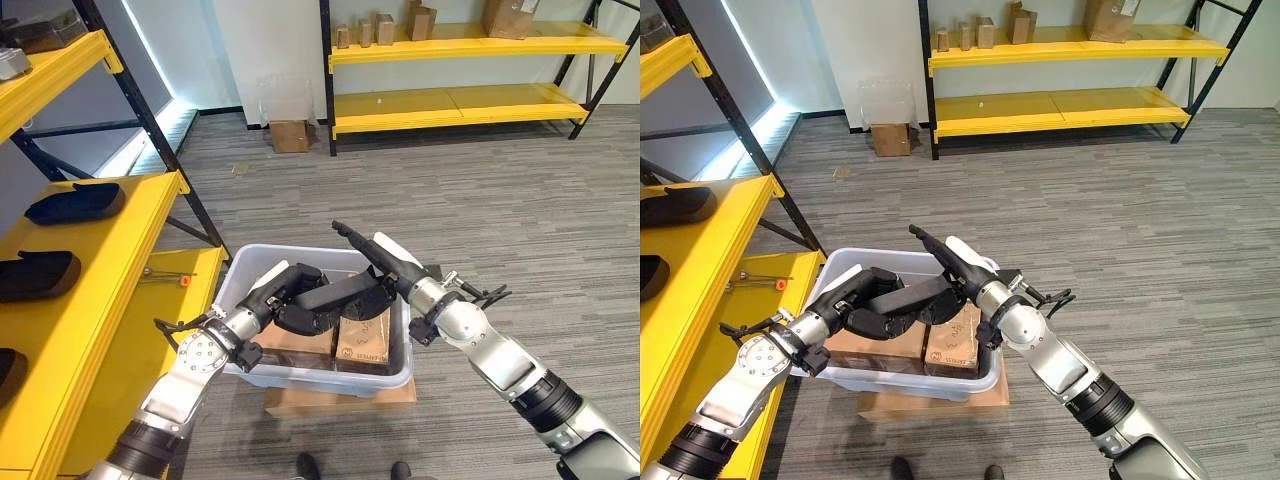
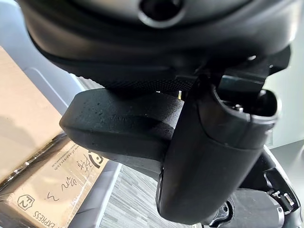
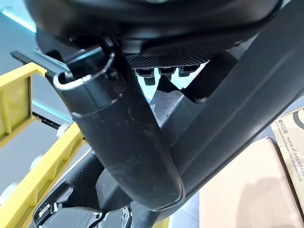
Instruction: Move parts from the plastic box to the shelf.
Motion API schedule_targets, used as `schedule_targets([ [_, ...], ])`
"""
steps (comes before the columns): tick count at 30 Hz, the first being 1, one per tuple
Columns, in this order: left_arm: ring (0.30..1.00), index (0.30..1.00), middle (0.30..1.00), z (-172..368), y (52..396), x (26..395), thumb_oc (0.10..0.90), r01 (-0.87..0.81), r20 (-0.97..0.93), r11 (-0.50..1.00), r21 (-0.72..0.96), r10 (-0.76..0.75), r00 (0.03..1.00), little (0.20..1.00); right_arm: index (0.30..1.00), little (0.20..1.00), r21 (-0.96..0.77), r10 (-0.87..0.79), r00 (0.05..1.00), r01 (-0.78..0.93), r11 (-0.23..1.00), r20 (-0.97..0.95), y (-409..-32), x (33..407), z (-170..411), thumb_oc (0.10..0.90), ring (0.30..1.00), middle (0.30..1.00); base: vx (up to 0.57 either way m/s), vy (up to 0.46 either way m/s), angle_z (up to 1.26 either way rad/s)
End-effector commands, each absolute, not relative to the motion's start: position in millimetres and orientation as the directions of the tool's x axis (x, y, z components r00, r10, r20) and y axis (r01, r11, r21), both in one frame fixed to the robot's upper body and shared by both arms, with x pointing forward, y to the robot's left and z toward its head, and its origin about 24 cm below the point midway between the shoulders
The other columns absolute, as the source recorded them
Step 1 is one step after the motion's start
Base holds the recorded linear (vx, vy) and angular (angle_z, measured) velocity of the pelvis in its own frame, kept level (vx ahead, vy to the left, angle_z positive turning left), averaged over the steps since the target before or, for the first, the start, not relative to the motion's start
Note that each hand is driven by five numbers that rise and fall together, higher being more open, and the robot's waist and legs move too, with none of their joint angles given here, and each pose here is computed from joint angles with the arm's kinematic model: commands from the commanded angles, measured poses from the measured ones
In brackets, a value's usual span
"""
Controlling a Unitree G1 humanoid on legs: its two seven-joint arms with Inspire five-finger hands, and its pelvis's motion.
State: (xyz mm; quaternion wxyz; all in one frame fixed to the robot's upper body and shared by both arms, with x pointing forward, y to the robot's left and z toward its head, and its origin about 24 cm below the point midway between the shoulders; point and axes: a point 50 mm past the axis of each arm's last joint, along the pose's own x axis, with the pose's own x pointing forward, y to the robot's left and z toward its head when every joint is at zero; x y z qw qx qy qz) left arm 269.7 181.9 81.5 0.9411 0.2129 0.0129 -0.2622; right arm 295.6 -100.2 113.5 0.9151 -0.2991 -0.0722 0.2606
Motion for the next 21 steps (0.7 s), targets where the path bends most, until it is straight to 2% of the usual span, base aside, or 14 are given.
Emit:
schedule_targets([
  [1, 0.300, 0.300, 0.300, 98.5, 139.3, 265.7, 0.400, 0.595, 0.031, 0.723, 0.350, -0.644, 0.764, 0.300, 1.000, 1.000, -0.272, 0.233, 0.771, -0.081, 0.959, 0.593, -115.6, 302.3, 232.6, 0.900, 1.000, 1.000, 0.00, 0.000, 0.00],
  [7, 0.300, 0.300, 0.300, 95.6, 141.4, 265.9, 0.400, 0.584, 0.032, 0.739, 0.335, -0.629, 0.777, 0.300, 1.000, 1.000, -0.075, 0.058, 0.803, -0.016, 0.997, 0.593, -136.6, 305.2, 227.5, 0.900, 1.000, 1.000, 0.00, 0.000, 0.00],
  [10, 0.300, 0.300, 0.300, 92.4, 145.4, 264.6, 0.400, 0.571, 0.023, 0.749, 0.335, -0.612, 0.790, 0.300, 1.000, 1.000, -0.002, -0.051, 0.832, 0.062, 0.998, 0.552, -161.6, 308.5, 223.5, 0.900, 1.000, 1.000, 0.00, 0.000, 0.00],
  [15, 0.300, 0.300, 0.300, 93.5, 152.0, 263.8, 0.400, 0.558, 0.022, 0.755, 0.345, -0.601, 0.799, 0.300, 1.000, 1.000, -0.255, 0.018, 0.900, 0.105, 0.961, 0.436, -176.5, 313.1, 213.7, 0.900, 1.000, 1.000, 0.00, 0.000, 0.00],
  [17, 0.300, 0.300, 0.300, 94.4, 154.5, 263.1, 0.400, 0.554, 0.022, 0.755, 0.350, -0.598, 0.801, 0.300, 1.000, 1.000, -0.426, 0.068, 0.921, 0.111, 0.898, 0.383, -180.9, 316.5, 210.1, 0.900, 1.000, 1.000, 0.00, 0.000, 0.00],
  [18, 0.300, 0.300, 0.300, 94.4, 155.1, 262.9, 0.400, 0.553, 0.022, 0.755, 0.352, -0.597, 0.802, 0.300, 1.000, 1.000, -0.446, 0.076, 0.923, 0.109, 0.888, 0.377, -181.5, 316.7, 210.5, 0.900, 1.000, 1.000, 0.00, 0.000, 0.00],
  [19, 0.300, 0.300, 0.300, 95.4, 158.4, 262.3, 0.400, 0.551, 0.017, 0.752, 0.361, -0.596, 0.802, 0.300, 1.000, 1.000, -0.610, 0.121, 0.943, 0.100, 0.786, 0.311, -189.1, 317.1, 213.1, 0.900, 1.000, 1.000, 0.00, 0.000, 0.00],
  [20, 0.300, 0.300, 0.300, 95.6, 159.4, 262.1, 0.400, 0.550, 0.016, 0.752, 0.363, -0.596, 0.803, 0.300, 1.000, 1.000, -0.640, 0.133, 0.944, 0.097, 0.763, 0.302, -190.6, 316.8, 214.5, 0.900, 1.000, 1.000, -0.03, -0.017, 0.00],
  [21, 0.300, 0.300, 0.300, 96.7, 163.6, 261.3, 0.400, 0.546, 0.015, 0.754, 0.366, -0.591, 0.807, 0.300, 1.000, 1.000, -0.787, 0.178, 0.938, 0.136, 0.602, 0.299, -195.6, 312.2, 228.6, 0.900, 1.000, 1.000, 0.00, 0.000, 0.00],
])
